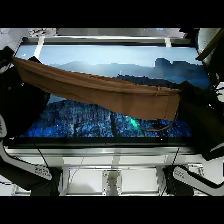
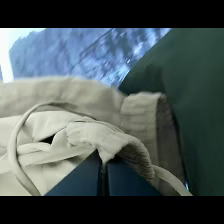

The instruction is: Fold the clothes and pants, and hang the long-sleeved shirts on hangers.

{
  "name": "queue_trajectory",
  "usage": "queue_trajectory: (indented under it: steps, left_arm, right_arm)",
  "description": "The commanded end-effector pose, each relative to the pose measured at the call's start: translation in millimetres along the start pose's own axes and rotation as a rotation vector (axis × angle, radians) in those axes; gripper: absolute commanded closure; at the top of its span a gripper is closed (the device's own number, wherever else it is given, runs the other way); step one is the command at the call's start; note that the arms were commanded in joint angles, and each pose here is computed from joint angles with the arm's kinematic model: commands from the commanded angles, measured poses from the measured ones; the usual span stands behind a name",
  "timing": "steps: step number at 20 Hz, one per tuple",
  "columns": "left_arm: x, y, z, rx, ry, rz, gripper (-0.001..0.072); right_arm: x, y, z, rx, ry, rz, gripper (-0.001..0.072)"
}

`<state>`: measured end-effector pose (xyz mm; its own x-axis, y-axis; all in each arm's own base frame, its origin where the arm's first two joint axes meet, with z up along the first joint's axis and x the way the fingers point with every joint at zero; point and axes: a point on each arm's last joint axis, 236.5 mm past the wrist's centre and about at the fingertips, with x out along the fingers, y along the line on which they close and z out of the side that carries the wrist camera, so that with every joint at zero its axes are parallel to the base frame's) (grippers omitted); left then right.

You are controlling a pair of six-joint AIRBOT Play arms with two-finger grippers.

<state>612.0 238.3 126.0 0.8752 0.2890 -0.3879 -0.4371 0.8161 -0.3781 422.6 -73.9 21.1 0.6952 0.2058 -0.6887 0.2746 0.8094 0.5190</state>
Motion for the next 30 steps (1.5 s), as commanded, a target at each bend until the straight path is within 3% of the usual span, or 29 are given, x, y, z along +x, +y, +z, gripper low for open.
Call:
queue_trajectory:
  steps: [1, 6, 7, 8, 9, 10, 13, 17, 20, 23, 30]
  left_arm:
    - [38, 1, -25, 0.001, -0.052, -0.015, 0.07]
    - [51, -5, -22, 0.002, -0.139, -0.042, 0.0696]
    - [50, -12, -21, 0.005, -0.147, -0.053, 0.0592]
    - [49, -21, -21, 0.016, -0.151, -0.065, 0.0195]
    - [46, -29, -19, 0.018, -0.151, -0.076, -0.0006]
    - [40, -37, -15, 0.026, -0.155, -0.087, 0.0005]
    - [4, -77, 23, 0.045, -0.221, -0.147, 0.0013]
    - [-75, -156, 50, 0.404, -0.24, -0.226, 0.0013]
    - [-120, -207, 19, 0.63, -0.13, -0.311, 0.0013]
    - [-136, -243, -28, 0.701, -0.018, -0.394, 0.0013]
    - [-164, -298, -115, 0.79, 0.163, -0.532, 0.0013]
  right_arm:
    - [30, -20, 8, 0.091, -0.044, -0.052, 0.07]
    - [45, -41, 14, 0.171, -0.083, -0.093, 0.0699]
    - [45, -41, 14, 0.17, -0.084, -0.094, 0.0683]
    - [44, -40, 15, 0.168, -0.086, -0.093, 0.0573]
    - [43, -38, 18, 0.164, -0.089, -0.089, 0.0362]
    - [42, -34, 20, 0.156, -0.081, -0.078, 0.033]
    - [29, -23, 21, 0.035, 0.011, -0.076, 0.033]
    - [-6, -38, -9, -0.015, 0.251, -0.104, 0.0331]
    - [-28, -59, -45, 0.021, 0.425, -0.063, 0.0327]
    - [-21, -57, -59, 0.062, 0.494, 0.043, 0.0162]
    - [31, -50, -105, 0.056, 0.653, 0.156, 0.015]
